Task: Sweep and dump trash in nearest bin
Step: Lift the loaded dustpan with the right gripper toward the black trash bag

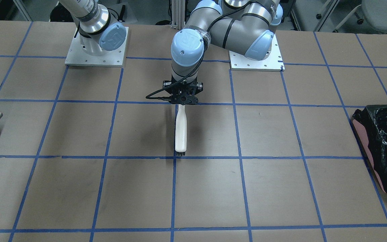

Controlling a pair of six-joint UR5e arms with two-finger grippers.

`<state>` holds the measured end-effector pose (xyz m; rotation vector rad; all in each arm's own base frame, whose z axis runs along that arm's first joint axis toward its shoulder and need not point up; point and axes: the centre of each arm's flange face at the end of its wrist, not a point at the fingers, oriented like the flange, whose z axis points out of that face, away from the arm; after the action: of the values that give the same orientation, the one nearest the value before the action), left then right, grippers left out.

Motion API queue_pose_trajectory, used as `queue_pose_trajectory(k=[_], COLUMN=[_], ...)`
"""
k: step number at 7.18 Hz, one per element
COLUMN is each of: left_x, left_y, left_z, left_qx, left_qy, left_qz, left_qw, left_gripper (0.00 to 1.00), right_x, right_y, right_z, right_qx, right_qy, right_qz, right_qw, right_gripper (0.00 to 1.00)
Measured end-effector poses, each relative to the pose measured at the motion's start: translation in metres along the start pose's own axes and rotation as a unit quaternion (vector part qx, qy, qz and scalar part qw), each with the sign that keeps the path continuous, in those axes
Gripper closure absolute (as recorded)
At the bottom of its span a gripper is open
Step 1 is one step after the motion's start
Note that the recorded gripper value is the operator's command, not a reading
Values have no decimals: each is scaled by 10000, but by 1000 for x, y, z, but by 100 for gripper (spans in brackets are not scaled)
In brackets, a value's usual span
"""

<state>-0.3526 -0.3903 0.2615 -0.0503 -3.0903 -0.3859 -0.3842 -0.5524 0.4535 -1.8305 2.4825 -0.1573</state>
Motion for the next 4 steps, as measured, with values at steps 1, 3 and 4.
queue_pose_trajectory(k=[1,3,4], left_x=[5,8,9], left_y=[5,8,7], left_z=[5,10,13], left_qx=[-37,-67,-92], left_qy=[-27,-46,-58], left_qz=[90,232,272], left_qw=[9999,9997,9996], left_gripper=[100,100,100], right_x=[6,12,14], right_y=[18,48,62], right_z=[-2,-9,-11], right_qx=[-79,-352,-539], right_qy=[11,-16,-83], right_qz=[-111,-364,-472], right_qw=[9999,9987,9974], right_gripper=[100,100,100])
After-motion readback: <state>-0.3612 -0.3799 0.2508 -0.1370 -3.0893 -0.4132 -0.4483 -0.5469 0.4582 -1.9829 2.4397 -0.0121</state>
